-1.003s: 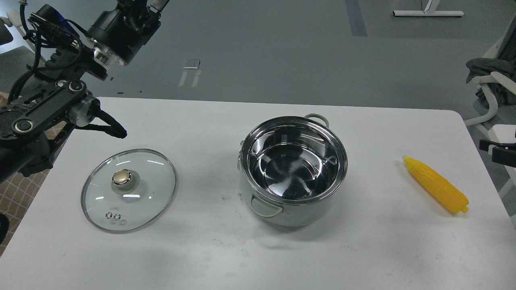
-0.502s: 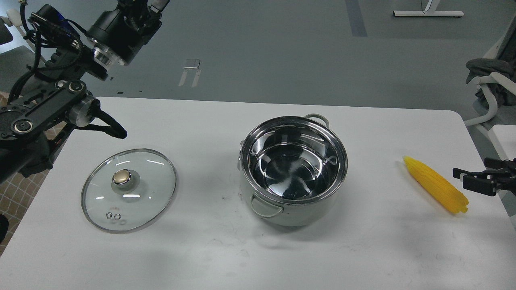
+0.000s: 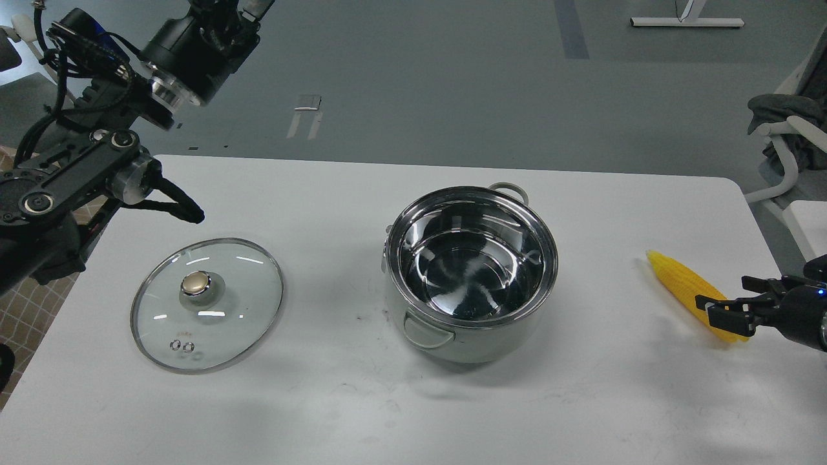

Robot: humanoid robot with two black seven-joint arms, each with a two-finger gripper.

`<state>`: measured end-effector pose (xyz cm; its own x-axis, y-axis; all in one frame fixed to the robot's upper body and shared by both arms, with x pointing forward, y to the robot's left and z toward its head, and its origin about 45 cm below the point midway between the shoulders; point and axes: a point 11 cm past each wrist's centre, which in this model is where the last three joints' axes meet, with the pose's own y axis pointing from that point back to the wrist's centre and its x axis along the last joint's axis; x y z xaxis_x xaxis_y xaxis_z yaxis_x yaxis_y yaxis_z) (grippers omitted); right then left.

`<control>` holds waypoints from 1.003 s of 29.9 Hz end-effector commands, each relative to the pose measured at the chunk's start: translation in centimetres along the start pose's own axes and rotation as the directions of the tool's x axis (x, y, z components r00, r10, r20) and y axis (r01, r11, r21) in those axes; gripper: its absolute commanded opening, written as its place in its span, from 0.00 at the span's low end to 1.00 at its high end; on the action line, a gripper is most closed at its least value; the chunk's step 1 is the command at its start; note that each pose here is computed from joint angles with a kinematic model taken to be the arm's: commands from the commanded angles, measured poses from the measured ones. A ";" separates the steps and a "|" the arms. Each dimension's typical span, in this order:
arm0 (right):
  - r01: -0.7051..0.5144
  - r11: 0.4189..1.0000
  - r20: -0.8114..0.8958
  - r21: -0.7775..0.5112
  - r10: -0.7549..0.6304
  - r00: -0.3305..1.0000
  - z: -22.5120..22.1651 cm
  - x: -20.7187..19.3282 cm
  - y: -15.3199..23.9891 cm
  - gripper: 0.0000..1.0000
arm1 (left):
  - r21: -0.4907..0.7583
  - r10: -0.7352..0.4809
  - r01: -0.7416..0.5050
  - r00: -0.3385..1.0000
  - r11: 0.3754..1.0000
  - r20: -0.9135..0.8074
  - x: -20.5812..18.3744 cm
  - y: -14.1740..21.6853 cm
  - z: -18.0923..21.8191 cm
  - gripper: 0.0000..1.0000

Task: Open pot and put corn in
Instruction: 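Lower the right gripper to the yellow corn cob and grasp it, then lift the corn cob with the right gripper and carry it over the pot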

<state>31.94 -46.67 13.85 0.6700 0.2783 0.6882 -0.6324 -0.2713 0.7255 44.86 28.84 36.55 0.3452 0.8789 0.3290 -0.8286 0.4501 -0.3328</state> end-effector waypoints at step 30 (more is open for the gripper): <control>-0.344 0.921 -0.220 0.182 0.379 0.899 -5.6 22.9 5.9 0.00 | 0.005 -0.001 0.001 1.000 1.000 0.001 0.0 0.1 -0.2 0.97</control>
<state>40.12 -39.29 31.71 0.3182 0.3484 0.8817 -0.7552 -0.4690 0.4579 44.81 28.87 36.31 0.3464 0.8787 0.3285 -0.8306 0.4501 -0.3280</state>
